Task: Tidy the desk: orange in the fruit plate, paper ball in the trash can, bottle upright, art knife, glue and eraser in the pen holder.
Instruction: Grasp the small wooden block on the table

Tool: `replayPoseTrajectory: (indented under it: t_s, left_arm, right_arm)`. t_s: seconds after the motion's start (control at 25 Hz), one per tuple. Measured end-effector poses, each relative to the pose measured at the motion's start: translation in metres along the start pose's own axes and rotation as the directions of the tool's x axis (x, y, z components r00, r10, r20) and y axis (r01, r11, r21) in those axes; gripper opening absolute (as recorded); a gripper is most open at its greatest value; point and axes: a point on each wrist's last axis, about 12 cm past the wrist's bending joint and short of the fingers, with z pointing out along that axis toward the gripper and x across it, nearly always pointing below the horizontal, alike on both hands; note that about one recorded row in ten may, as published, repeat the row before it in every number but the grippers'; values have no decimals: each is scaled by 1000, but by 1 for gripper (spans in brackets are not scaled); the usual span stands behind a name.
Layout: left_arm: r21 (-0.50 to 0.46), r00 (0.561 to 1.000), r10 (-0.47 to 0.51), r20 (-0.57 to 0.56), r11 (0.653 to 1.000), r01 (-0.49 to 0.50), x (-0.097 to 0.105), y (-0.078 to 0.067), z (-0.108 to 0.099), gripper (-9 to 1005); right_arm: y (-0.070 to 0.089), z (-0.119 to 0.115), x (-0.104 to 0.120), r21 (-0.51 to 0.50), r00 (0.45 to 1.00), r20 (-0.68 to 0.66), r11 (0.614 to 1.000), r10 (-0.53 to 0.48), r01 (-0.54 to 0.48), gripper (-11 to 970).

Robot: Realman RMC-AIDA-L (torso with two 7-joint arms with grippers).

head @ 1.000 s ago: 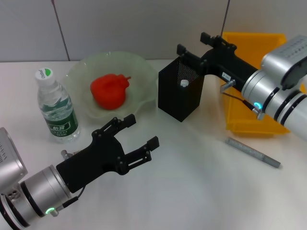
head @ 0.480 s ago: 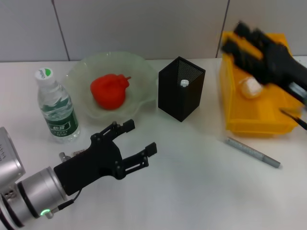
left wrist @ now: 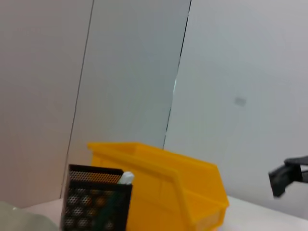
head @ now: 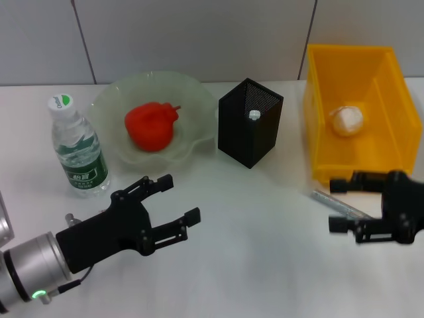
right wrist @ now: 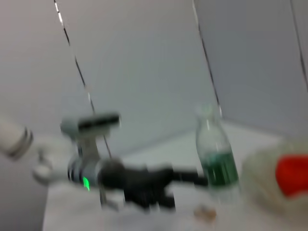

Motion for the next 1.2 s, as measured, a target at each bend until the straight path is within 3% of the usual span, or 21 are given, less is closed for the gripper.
replayPoseTrajectory:
  t_s: [0.12, 0.24, 0.32, 0.44, 0.52, 0.68, 0.76, 0.88, 1.08, 1.12, 1.2]
  left_arm:
    - [-6, 1000, 11, -24, 1000, -11, -3, 7, -5, 862]
    - [-8, 999, 18, -35, 1000, -18, -6, 11, -9, 862]
    - [24, 995, 29, -93, 999, -27, -21, 25, -18, 861]
    - [47, 992, 33, -125, 999, -27, -27, 29, -20, 861]
    - [122, 953, 44, -300, 993, -7, -53, 43, -21, 861]
    - [139, 914, 69, -401, 990, -14, -72, 50, -19, 861]
    - [140, 860, 99, -500, 990, -33, -91, 55, -14, 861]
    - [140, 827, 128, -548, 988, -60, -100, 56, -11, 861]
    - [132, 720, 187, -669, 982, -132, -116, 58, 0, 860]
    - [133, 679, 201, -706, 979, -152, -118, 59, 5, 860]
    - [131, 654, 209, -727, 977, -166, -119, 60, 9, 860]
  right_arm:
    - [-5, 4, 7, 25, 996, -89, 1000, 12, -10, 784]
    - [-5, 5, 8, 25, 995, -95, 1000, 12, -10, 784]
    - [-5, 3, 9, 40, 996, -88, 999, 22, -18, 784]
    - [-5, 2, 9, 54, 996, -78, 998, 35, -31, 783]
    - [-6, 2, 9, 62, 997, -63, 997, 53, -49, 783]
    - [-7, 5, 8, 67, 996, -58, 996, 62, -58, 783]
    - [-8, 7, 8, 77, 996, -58, 995, 66, -62, 783]
    - [-9, 11, 9, 84, 996, -60, 994, 68, -62, 783]
    - [-9, 13, 9, 83, 996, -56, 995, 68, -64, 783]
    - [-9, 13, 9, 83, 996, -55, 994, 69, -65, 783]
    - [-9, 13, 9, 84, 996, -53, 994, 70, -66, 783]
